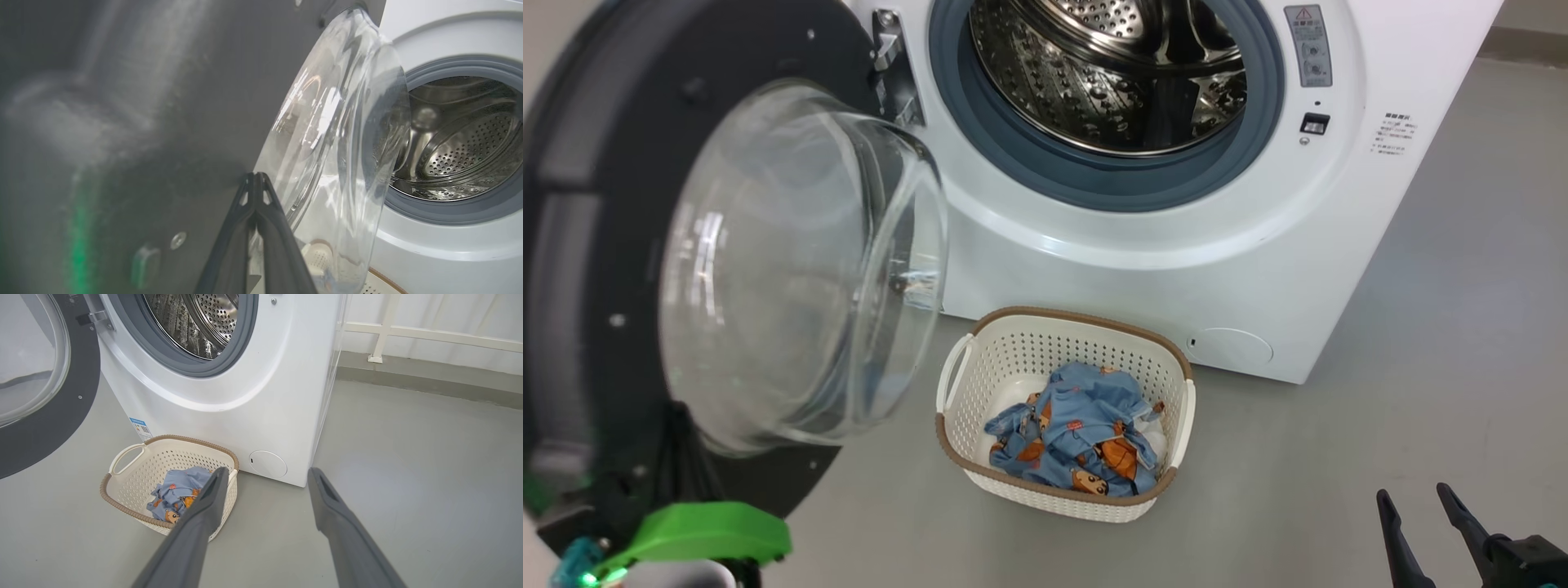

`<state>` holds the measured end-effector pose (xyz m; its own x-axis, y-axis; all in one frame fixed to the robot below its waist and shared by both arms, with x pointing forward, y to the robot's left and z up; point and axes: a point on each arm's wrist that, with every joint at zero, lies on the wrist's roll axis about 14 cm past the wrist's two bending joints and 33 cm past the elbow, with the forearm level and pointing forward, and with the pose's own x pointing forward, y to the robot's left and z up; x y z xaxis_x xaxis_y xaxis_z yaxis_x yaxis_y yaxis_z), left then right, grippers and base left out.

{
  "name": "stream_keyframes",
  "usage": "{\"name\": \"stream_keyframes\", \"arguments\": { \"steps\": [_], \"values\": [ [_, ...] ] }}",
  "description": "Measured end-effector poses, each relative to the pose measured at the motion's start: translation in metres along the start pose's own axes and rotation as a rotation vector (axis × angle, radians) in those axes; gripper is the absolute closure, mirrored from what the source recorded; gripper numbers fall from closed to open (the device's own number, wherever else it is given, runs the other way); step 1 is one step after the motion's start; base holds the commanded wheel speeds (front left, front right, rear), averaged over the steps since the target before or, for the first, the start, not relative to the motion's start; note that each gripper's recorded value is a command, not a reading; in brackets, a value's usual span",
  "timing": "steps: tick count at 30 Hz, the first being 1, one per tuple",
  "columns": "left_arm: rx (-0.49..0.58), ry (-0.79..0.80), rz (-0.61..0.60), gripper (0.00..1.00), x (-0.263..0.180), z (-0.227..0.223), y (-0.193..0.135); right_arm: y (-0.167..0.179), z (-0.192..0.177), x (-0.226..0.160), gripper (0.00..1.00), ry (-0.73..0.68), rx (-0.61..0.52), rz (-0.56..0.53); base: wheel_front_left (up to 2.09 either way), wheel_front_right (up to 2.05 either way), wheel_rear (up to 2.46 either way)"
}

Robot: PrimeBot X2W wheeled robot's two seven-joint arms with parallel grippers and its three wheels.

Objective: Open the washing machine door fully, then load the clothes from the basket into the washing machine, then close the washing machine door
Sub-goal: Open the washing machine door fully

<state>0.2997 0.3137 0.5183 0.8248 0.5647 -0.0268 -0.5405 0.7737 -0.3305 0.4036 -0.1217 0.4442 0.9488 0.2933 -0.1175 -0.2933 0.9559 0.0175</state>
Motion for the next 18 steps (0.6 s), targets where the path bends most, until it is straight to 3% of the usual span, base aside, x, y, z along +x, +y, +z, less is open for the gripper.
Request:
{"name": "stream_keyframes", "arguments": {
  "steps": [18],
  "values": [
    [0.005, -0.042, 0.248, 1.00, 0.047, 0.010, 0.072, -0.010, -0.004, -0.008, 0.00, 0.013, -0.007, -0.027, 0.00, 0.00, 0.00]
  ]
}}
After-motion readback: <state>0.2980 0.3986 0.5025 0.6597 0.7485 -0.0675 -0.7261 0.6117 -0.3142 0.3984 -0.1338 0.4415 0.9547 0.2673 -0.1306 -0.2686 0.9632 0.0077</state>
